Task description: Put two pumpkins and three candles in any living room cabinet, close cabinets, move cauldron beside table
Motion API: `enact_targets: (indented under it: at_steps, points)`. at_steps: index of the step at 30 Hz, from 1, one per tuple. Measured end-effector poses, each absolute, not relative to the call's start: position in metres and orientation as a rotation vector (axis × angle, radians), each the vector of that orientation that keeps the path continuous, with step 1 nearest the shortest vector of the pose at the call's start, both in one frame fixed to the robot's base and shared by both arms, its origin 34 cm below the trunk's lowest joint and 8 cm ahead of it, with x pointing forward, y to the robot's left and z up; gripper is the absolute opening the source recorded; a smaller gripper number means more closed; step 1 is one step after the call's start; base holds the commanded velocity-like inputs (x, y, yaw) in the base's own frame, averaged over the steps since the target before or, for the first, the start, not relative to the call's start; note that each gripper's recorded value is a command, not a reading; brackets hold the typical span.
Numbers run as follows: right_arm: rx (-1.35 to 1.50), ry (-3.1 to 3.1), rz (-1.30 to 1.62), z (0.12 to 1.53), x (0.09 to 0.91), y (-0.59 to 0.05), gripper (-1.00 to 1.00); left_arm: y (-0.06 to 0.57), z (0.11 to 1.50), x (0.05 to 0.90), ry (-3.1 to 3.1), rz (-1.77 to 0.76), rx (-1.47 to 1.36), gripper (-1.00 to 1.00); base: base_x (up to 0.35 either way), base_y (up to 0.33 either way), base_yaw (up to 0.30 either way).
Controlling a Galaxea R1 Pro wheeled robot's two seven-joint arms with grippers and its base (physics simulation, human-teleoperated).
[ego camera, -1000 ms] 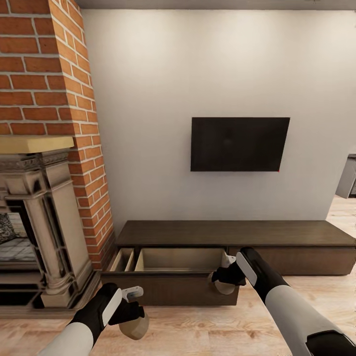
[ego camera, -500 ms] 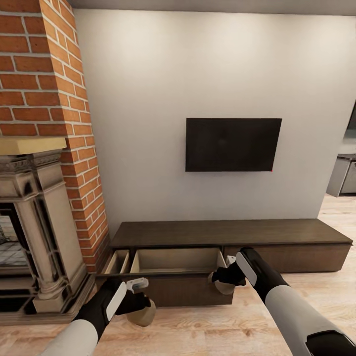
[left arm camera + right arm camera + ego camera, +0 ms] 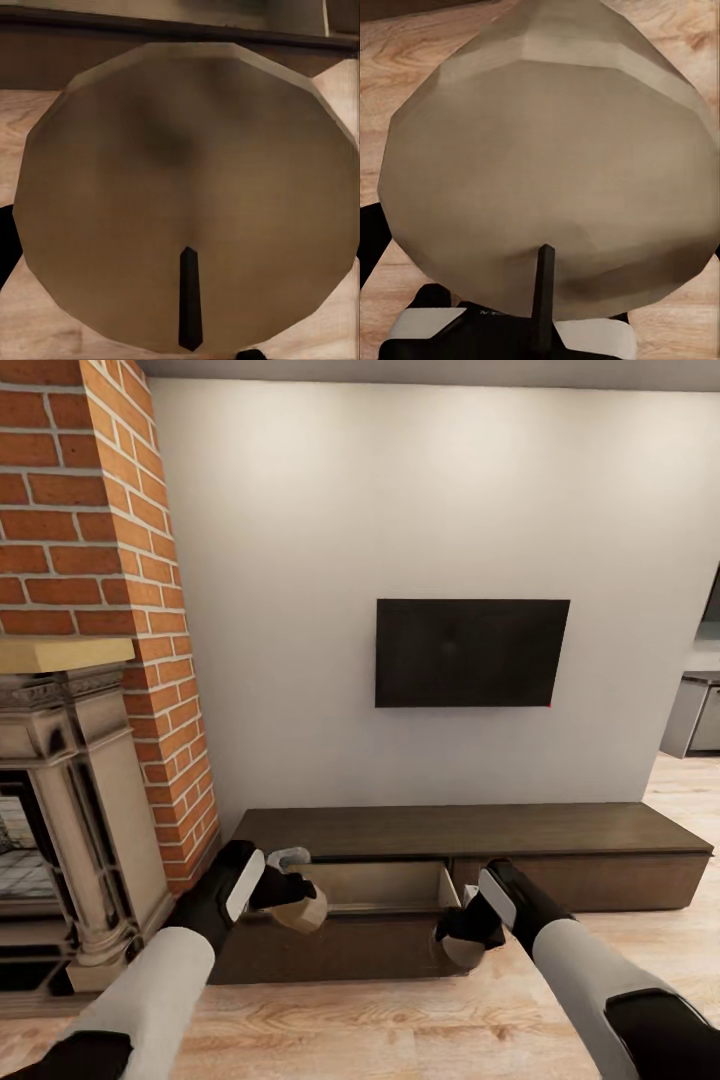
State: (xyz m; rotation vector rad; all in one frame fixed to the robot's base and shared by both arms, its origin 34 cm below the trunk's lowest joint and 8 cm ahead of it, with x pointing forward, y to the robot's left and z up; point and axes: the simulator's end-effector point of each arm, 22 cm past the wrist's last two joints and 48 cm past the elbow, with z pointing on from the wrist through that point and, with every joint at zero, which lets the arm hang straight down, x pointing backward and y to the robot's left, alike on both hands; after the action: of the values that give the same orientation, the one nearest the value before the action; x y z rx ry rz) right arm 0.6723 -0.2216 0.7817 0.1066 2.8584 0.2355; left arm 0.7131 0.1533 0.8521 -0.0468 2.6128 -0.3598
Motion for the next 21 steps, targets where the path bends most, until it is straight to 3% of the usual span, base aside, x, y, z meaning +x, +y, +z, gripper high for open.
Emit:
enact_targets:
  at_steps: [10,21]
  points:
    - [0.028,2.789,0.282,0.836,0.710,-0.178,-1.00,0.123,0.888,0.736,2.719,-0.321,0.015,-1.00,0.000,0.000,0.000]
    - [-0.076,2.795,0.130,0.841,0.712,-0.185,-1.00,0.150,0.873,0.729,2.762,-0.029,-0.003,-1.00,0.000,0.000,0.000]
